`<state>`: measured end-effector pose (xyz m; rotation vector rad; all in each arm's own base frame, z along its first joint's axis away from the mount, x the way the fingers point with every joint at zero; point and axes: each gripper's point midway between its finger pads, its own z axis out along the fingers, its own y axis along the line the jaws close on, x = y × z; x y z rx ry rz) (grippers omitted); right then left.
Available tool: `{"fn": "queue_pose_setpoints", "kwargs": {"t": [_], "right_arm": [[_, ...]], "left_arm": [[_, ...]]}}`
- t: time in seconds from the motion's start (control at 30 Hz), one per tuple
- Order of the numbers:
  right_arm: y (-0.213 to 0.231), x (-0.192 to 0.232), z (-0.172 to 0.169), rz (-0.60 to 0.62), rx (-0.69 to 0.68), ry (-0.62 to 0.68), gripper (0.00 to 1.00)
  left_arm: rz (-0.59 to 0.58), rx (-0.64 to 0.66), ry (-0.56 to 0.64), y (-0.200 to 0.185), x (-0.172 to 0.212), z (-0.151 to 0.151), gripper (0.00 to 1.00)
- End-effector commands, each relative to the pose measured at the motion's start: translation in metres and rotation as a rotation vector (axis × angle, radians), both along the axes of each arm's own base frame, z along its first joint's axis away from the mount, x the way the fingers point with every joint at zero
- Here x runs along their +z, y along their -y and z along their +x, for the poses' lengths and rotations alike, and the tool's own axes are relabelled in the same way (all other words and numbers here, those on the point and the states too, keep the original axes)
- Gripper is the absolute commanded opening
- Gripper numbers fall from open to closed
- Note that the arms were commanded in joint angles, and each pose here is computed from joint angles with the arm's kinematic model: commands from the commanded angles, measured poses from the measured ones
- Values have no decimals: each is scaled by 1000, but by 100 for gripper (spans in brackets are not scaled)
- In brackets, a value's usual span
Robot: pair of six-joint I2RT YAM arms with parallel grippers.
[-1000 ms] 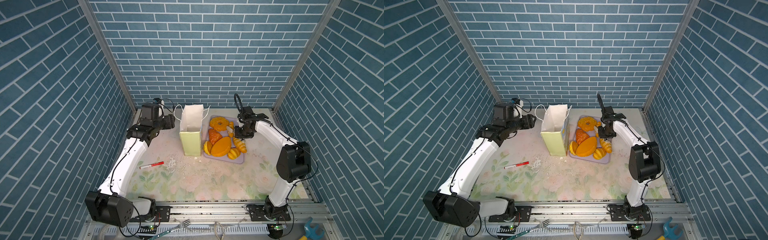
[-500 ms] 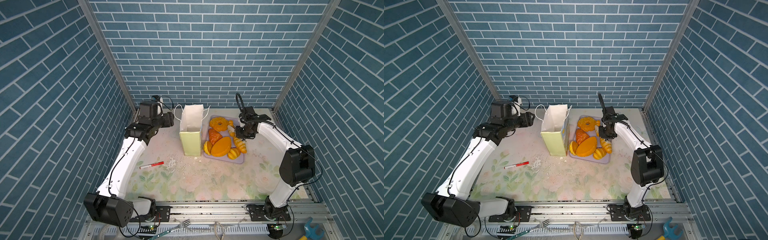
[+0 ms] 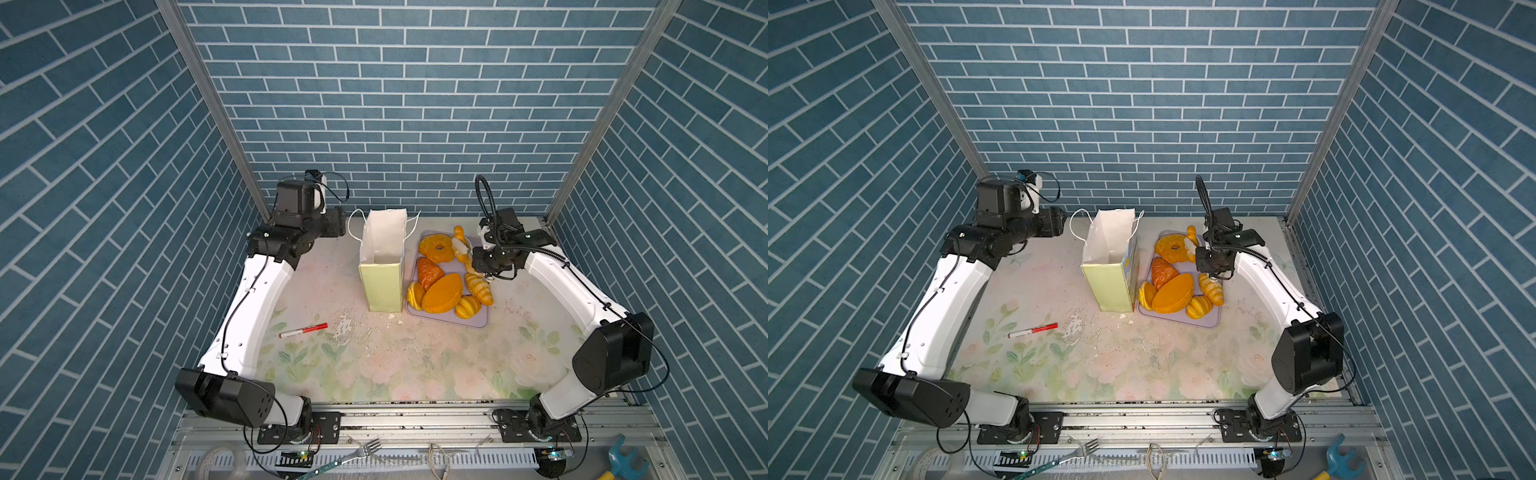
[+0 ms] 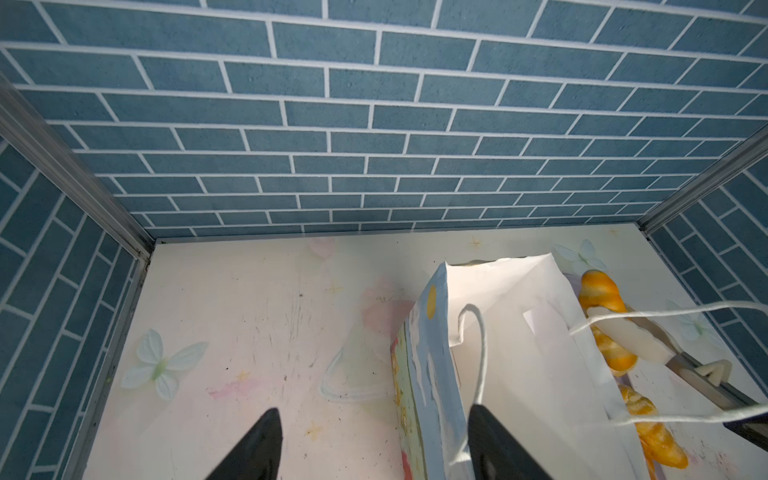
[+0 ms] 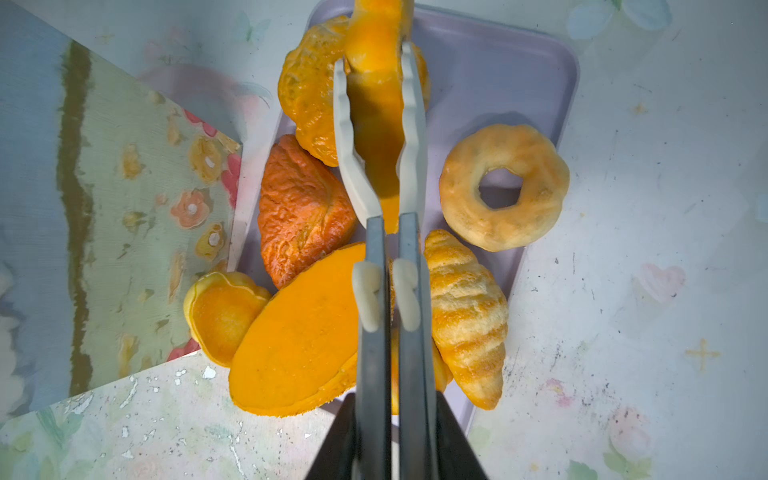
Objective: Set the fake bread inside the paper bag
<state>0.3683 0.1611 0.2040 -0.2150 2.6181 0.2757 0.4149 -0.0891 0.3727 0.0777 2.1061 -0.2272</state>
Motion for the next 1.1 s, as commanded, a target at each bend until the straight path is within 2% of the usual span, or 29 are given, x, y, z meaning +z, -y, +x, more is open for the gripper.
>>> {"fn": "queue_pose_setpoints", "kwargs": {"t": [0.0,0.3,0.57,0.7,0.8,1.07], "right_arm": [[0,17,-5,13,-23,36,20],[-1,63,-4,16,5,137,20],[-12,98,2,28,42,195,21],[-16,101,4,22,50,200,21],[-17,99,5,11,55,197,21],[-23,97,9,7,70,191,21]], "left_arm": [[30,-39,-61,4,-9,1,72],[-56,-155,-118,35,-20,23,71],[-78,-137,-70,35,-1,31,71],[-28,-86,-14,24,13,27,72],[-23,-125,5,31,18,24,73],[-39,-224,-117,52,-13,36,72]]}}
